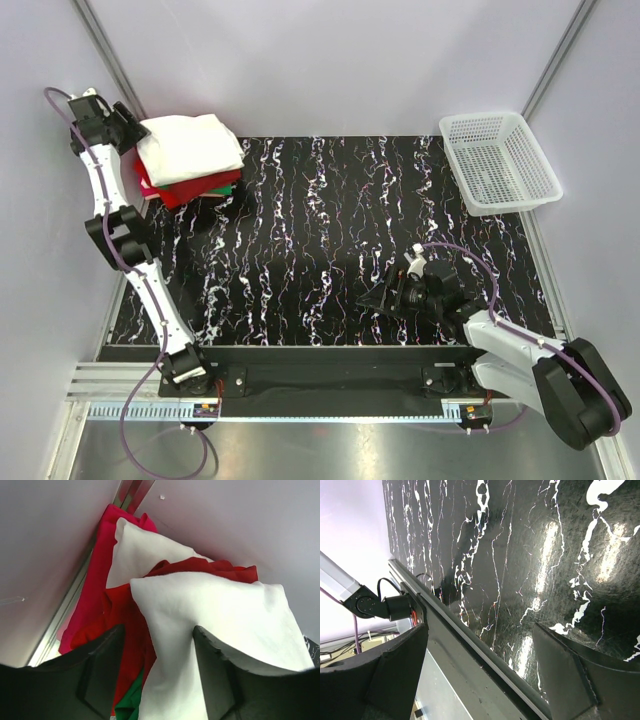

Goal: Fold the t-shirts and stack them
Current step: Neatly place the folded tshirt to the corner

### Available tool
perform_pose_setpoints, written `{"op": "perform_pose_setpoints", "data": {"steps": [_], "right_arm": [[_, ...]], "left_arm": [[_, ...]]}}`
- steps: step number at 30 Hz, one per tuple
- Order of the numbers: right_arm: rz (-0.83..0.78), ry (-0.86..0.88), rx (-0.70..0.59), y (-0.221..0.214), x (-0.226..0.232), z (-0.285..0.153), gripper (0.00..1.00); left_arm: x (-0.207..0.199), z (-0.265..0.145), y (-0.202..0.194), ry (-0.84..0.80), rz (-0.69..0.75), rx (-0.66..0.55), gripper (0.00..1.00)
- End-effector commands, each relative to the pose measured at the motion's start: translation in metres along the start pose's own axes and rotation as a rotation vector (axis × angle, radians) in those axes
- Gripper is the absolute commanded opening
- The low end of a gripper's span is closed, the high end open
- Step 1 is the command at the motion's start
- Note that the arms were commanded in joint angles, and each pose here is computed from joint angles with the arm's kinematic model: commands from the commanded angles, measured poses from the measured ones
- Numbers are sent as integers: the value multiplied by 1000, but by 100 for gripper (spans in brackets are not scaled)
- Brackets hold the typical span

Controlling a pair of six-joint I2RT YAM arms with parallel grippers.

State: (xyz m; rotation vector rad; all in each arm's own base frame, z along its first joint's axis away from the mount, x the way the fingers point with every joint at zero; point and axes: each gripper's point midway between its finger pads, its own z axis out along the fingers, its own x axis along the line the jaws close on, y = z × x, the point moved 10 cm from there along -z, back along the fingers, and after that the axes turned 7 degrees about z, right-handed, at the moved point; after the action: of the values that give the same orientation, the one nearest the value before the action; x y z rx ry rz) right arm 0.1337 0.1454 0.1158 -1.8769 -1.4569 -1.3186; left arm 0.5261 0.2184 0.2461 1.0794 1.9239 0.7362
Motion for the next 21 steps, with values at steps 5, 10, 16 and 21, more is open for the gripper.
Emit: {"op": "perform_pose_setpoints", "data": {"steps": [5, 10, 16, 21], "right_arm": [[-33, 67, -37, 9, 12, -1, 92], [-42, 80, -45, 8, 13, -4, 92], [-53, 90, -55, 6, 13, -7, 92], [-60, 96, -59, 5, 14, -9, 92]], "left_arm": [[21, -52, 24, 171, -115, -63, 90], [10, -95, 23, 264, -134, -86, 99], [-7, -141, 15, 319, -138, -131, 99], [-13, -174, 6, 387, -165, -150, 99]]}}
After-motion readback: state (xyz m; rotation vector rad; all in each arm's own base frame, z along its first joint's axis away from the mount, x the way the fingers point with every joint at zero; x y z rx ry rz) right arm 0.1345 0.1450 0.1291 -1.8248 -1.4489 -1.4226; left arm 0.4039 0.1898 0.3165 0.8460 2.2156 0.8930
